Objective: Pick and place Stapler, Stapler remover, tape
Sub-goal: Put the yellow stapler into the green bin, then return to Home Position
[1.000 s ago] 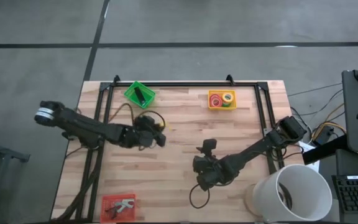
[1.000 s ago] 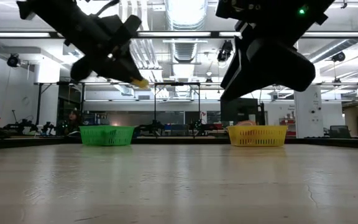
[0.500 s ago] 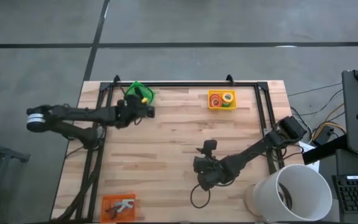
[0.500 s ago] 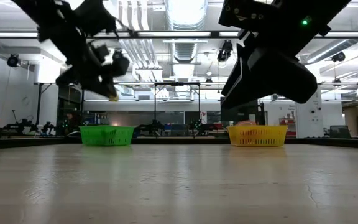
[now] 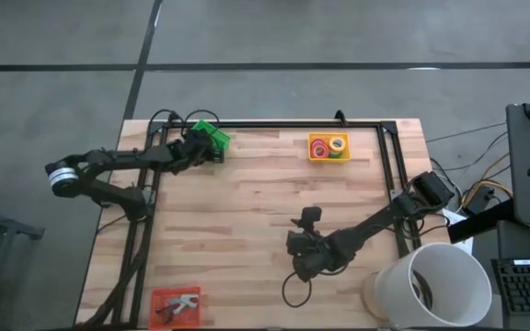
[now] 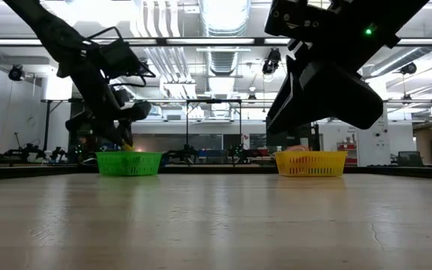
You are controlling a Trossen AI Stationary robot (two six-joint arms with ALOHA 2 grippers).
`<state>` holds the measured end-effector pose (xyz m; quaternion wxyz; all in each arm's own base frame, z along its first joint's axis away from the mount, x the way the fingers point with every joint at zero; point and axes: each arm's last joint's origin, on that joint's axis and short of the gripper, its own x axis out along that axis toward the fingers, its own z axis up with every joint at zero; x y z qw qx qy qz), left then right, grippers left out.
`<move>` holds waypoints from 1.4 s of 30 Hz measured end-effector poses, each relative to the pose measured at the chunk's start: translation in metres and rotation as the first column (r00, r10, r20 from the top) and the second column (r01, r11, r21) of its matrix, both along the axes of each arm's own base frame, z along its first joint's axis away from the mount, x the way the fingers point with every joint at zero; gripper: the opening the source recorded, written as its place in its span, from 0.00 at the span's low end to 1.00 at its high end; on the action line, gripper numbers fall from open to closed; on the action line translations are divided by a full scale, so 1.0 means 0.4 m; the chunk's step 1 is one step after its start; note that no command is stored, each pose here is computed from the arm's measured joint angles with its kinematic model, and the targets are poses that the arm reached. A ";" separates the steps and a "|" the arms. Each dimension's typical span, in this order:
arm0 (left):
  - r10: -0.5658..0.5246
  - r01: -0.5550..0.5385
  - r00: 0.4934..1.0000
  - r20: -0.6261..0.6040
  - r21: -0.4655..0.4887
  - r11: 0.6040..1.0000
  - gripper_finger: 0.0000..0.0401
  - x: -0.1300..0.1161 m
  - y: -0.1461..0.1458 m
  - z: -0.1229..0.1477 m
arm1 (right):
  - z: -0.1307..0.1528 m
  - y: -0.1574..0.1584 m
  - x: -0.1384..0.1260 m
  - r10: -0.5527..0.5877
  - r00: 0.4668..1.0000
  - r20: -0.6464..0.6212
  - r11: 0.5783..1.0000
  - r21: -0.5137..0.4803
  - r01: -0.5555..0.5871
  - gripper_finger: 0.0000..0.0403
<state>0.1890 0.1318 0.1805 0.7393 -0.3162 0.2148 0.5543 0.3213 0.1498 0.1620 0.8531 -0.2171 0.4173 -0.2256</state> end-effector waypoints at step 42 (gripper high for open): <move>-0.893 0.773 0.443 0.081 0.469 0.426 0.01 0.062 -0.455 0.209 | 0.034 -0.055 -0.048 0.197 0.960 0.201 0.904 0.341 -0.257 0.02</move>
